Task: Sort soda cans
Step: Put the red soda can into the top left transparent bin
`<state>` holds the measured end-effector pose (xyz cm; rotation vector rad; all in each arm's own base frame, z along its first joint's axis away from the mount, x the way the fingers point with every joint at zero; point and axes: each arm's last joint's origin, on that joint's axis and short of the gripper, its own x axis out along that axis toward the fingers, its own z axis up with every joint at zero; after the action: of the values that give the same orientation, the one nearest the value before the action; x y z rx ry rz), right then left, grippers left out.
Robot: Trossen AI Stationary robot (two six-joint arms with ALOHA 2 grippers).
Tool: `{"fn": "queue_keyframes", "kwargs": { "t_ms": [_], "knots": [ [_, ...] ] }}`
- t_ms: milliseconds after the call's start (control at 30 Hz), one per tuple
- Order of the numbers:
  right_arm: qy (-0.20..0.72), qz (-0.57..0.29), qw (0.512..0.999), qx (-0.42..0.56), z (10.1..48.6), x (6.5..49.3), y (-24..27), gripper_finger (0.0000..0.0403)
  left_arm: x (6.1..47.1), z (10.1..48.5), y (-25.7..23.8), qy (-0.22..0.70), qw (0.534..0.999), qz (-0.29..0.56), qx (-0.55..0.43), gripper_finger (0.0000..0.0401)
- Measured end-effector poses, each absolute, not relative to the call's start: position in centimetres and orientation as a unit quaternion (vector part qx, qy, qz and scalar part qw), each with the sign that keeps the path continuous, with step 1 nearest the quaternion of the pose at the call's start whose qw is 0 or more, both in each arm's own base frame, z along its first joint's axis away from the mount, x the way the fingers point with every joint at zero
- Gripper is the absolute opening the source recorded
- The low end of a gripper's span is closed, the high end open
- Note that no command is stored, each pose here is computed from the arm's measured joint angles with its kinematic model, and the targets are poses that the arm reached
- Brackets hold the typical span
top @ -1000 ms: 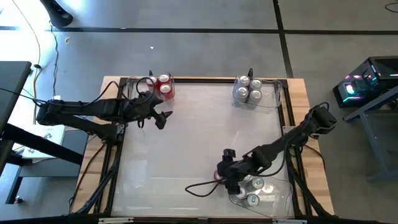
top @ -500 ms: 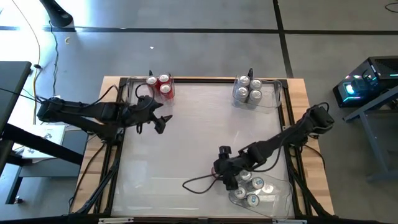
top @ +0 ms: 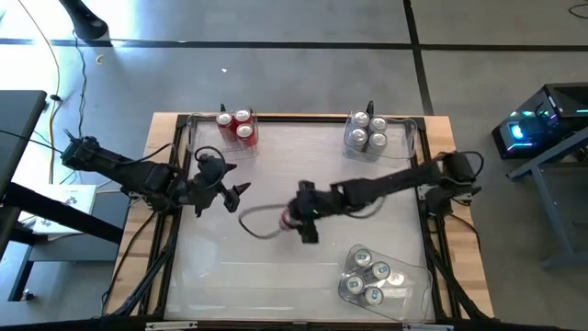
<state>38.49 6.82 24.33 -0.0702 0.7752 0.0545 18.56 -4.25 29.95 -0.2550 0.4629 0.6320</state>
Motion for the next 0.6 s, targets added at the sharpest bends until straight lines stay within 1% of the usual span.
{"fn": "queue_keyframes", "kwargs": {
  "t_ms": [167,333,500,600],
  "knots": [
    [0.39,0.011,0.921,-0.008,23.3,41.8,3.7,0.0278,18.2,29.6,-5.1,0.228,0.916,0.306,-0.124,0.0351],
    [0.409,0.002,0.912,0.002,22.2,44.4,2.8,0.0278,18.6,27.4,-6.4,0.237,0.921,0.288,-0.113,0.0351],
    [0.424,0.007,0.906,0.004,22.2,45.4,2.8,0.0278,19.2,24.7,-7.2,0.252,0.915,0.277,-0.147,0.0351],
    [0.424,0.008,0.905,0.008,22.3,45.4,2.6,0.0278,19.5,23.7,-7.6,0.252,0.915,0.276,-0.153,0.0351]
  ]
}}
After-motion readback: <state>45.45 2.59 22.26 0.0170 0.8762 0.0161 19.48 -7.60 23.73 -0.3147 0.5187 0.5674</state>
